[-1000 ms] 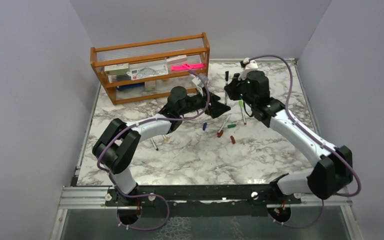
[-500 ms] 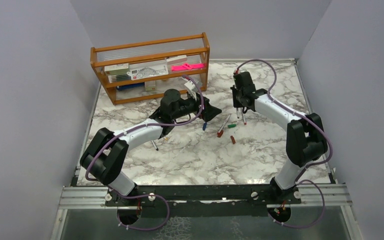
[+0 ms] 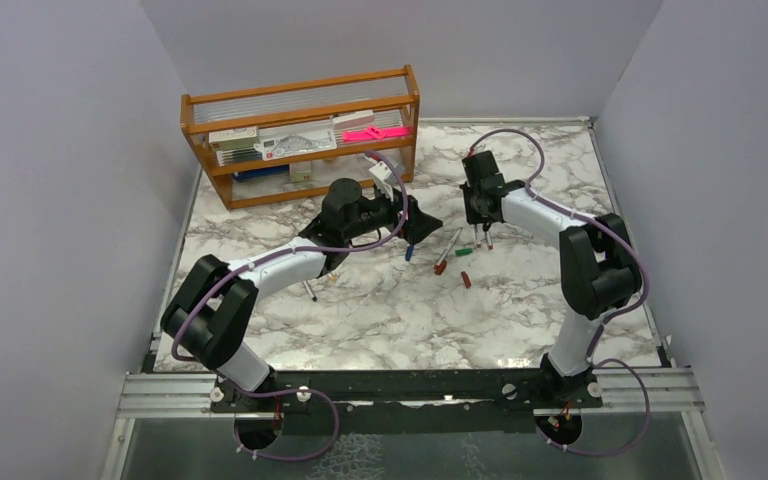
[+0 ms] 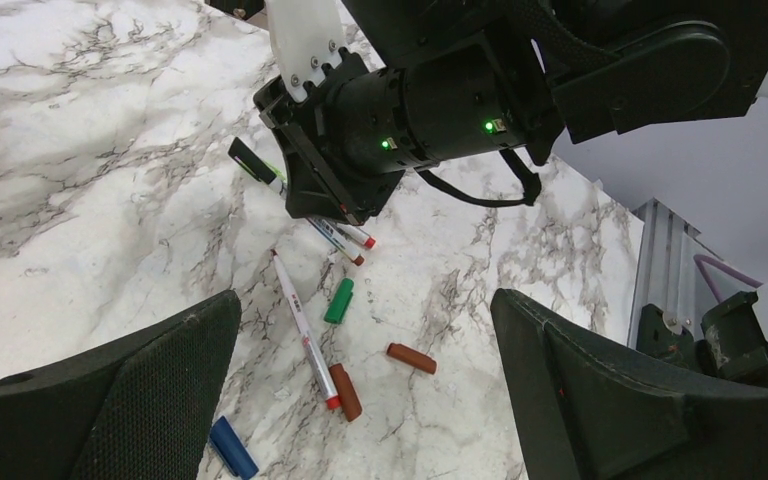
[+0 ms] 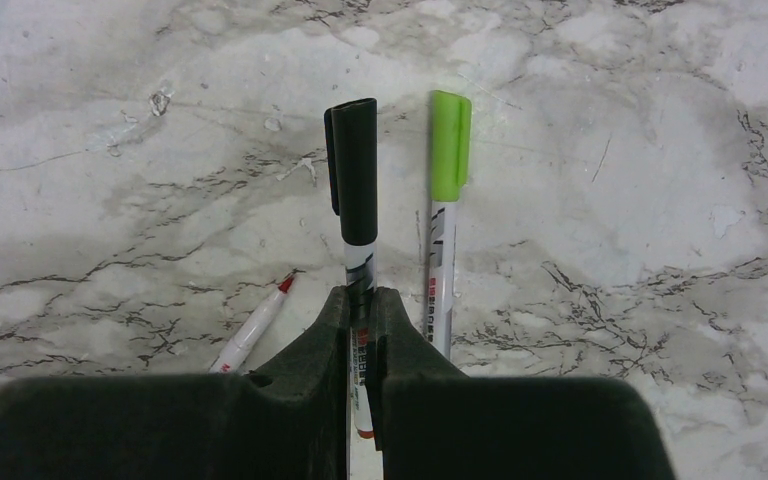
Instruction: Insert the pens into the pen caps
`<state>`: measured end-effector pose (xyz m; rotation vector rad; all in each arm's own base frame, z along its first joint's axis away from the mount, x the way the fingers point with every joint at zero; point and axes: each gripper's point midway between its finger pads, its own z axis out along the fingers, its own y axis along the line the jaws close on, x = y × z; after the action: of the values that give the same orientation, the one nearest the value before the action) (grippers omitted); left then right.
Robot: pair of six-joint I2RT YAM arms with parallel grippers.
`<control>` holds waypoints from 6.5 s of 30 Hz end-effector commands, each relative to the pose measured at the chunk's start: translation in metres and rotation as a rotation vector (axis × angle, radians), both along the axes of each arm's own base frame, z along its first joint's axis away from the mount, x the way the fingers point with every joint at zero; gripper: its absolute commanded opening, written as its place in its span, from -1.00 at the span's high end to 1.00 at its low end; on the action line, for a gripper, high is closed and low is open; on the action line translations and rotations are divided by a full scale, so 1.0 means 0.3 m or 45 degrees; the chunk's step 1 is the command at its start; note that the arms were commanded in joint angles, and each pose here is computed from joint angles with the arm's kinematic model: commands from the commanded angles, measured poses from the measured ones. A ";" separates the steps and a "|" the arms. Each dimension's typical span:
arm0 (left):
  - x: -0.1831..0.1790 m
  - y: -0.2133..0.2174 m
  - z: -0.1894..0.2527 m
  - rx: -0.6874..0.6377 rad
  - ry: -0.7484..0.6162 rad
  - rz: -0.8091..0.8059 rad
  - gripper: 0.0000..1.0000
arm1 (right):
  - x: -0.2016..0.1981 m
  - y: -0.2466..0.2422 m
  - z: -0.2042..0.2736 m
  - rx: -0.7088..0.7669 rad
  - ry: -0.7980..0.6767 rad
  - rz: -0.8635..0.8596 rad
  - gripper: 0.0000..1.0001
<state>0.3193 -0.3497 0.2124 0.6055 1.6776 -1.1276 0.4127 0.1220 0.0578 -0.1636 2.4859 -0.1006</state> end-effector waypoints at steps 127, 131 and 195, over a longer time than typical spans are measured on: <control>-0.067 -0.310 0.113 -0.120 -0.082 -0.187 0.31 | -0.274 0.223 0.651 1.080 -0.548 0.124 0.96; -0.064 -0.313 0.090 -0.110 -0.064 -0.187 0.30 | -0.284 0.224 0.662 1.095 -0.559 0.135 0.96; 0.167 0.210 -0.129 -0.031 0.281 0.386 1.00 | -0.252 0.156 -0.115 0.579 0.121 -0.060 0.96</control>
<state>0.3652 -0.2851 0.1672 0.1916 1.8907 -1.0088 0.3234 0.1598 0.0191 0.0823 2.5736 0.4194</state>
